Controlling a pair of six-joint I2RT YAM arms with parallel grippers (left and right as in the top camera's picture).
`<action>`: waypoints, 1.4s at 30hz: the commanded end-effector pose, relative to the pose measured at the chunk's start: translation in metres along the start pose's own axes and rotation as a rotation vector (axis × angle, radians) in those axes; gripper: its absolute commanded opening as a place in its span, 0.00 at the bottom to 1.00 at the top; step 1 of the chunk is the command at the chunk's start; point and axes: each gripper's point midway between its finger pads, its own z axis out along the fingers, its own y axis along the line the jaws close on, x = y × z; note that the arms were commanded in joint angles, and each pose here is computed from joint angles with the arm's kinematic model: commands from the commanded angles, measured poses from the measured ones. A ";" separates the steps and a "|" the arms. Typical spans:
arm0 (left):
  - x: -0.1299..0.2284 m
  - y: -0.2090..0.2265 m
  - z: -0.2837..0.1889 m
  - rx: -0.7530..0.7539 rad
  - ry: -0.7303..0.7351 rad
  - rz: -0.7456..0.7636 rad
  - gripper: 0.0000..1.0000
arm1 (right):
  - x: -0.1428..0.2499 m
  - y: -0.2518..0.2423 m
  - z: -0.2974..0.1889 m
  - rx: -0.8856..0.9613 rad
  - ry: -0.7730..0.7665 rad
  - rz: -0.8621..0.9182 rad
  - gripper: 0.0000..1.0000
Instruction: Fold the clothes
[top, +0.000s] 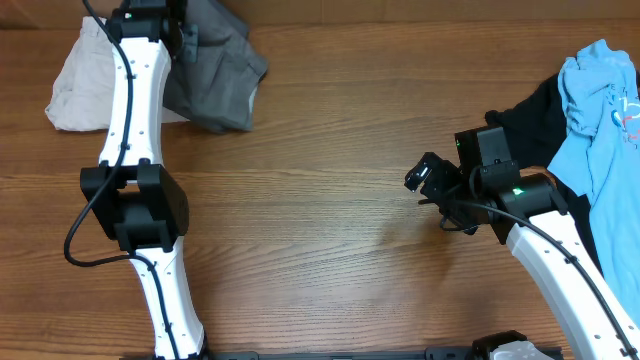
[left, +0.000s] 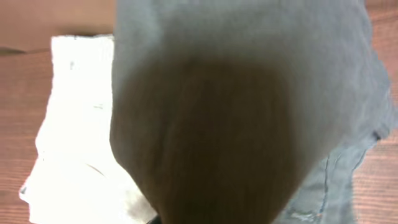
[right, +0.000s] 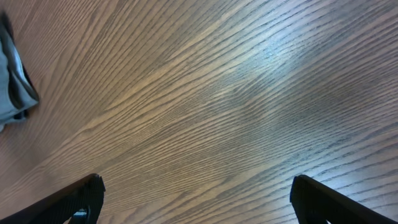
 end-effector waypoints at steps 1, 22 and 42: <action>-0.032 0.010 -0.026 -0.032 -0.100 -0.046 0.04 | -0.003 0.007 -0.003 -0.018 -0.010 -0.011 1.00; -0.021 0.069 -0.027 -0.154 -0.081 -0.210 0.04 | -0.003 0.007 -0.003 -0.018 -0.010 -0.011 1.00; 0.005 0.125 0.001 -0.147 -0.032 -0.265 0.13 | -0.003 0.007 -0.003 -0.018 -0.009 -0.011 1.00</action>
